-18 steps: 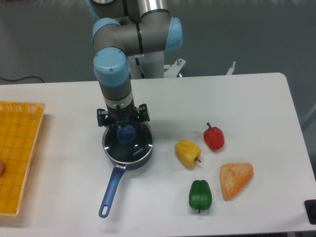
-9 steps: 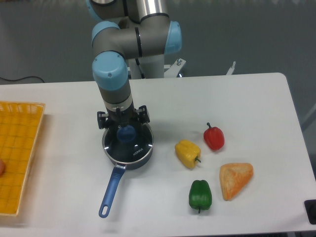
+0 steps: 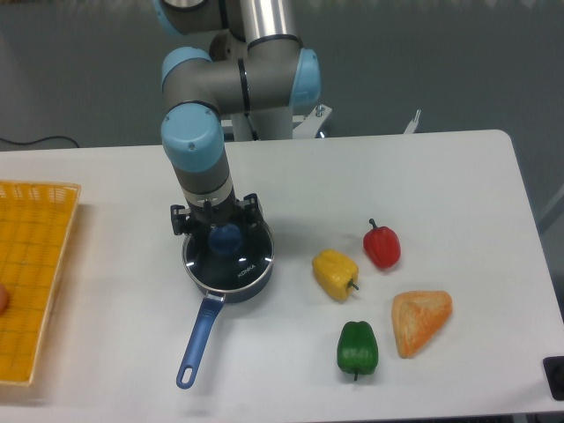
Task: Open the lid
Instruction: 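Close the gripper on the blue lid knob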
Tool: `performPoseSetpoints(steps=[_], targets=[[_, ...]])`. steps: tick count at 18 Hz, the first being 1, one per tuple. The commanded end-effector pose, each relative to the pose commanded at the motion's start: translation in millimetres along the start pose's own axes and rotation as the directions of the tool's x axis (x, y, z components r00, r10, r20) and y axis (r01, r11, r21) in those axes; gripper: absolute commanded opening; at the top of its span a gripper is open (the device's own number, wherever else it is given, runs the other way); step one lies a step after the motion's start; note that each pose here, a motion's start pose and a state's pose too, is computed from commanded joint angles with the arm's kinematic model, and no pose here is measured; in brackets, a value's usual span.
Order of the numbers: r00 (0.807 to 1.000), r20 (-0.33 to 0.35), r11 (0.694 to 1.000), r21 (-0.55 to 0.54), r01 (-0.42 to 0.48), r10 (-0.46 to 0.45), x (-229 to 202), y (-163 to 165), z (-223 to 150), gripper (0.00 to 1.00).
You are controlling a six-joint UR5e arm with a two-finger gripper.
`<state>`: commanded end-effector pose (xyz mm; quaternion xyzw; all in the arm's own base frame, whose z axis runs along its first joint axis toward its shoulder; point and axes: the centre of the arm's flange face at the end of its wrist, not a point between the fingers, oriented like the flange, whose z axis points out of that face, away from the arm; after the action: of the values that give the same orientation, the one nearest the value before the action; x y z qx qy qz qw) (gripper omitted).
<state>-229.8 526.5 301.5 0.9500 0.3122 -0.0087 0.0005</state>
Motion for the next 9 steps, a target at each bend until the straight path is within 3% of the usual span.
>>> performPoseSetpoints(steps=[9], targets=[[1.0, -0.006, 1.0, 0.014, 0.011, -0.011, -6.3, -5.2, 0.0, 1.0]])
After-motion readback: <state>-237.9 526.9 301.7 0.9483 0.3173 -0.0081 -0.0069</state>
